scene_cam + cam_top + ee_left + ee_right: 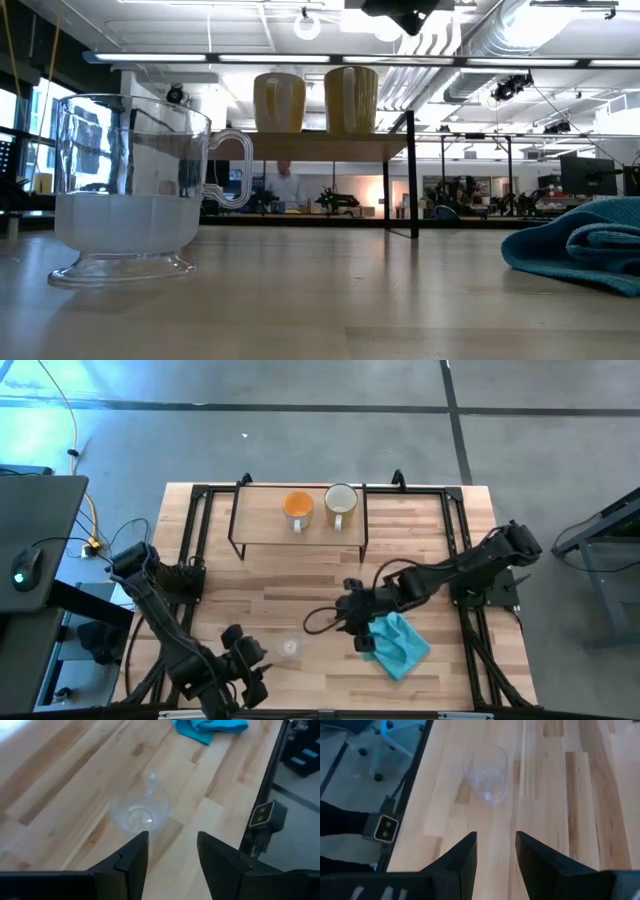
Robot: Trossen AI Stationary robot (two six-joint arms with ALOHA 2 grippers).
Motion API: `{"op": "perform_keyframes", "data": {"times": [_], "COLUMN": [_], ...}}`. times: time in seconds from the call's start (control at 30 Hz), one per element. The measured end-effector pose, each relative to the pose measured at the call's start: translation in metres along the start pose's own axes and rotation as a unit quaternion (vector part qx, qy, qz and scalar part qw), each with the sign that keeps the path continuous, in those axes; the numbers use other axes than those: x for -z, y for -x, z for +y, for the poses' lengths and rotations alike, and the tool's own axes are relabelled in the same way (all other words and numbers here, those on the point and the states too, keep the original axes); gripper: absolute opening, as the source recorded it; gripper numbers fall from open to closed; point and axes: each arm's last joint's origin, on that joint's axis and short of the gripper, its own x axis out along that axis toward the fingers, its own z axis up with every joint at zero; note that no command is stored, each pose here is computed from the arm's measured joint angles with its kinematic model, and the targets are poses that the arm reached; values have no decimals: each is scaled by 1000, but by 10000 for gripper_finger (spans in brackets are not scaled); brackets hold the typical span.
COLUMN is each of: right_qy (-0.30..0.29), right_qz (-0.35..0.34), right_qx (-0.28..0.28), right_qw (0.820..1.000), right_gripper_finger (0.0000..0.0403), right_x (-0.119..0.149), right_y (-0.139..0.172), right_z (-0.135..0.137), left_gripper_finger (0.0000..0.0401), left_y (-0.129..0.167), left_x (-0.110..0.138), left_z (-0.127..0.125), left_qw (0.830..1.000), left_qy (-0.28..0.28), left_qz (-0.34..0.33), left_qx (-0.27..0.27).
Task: Stack small to large cups/mugs on shelf
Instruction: Put the transparent mug on the shelf
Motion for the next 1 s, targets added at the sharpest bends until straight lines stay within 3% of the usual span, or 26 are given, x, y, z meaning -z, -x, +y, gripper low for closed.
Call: {"op": "perform_keyframes", "data": {"times": [0.27, 0.43, 0.7, 1.0], "right_qy": [4, 4, -6, -17], "right_qz": [43, 52, 17, -17], "right_qx": [-31, -53, -59, -75], "right_qw": [999, 997, 998, 997], "right_gripper_finger": [126, 126, 126, 126], "right_x": [8, 13, 7, 0], "right_y": [-30, -53, -73, -84], "right_z": [-3, 0, -11, -22], "left_gripper_finger": [158, 158, 158, 158], "left_y": [-21, -27, -40, -52], "left_x": [15, 33, 48, 54], "left_z": [13, 17, 21, 32], "left_qw": [999, 998, 995, 992], "left_qy": [37, 56, 95, 129], "left_qz": [-2, 24, 25, -1], "left_qx": [-27, -17, 5, -14]}}
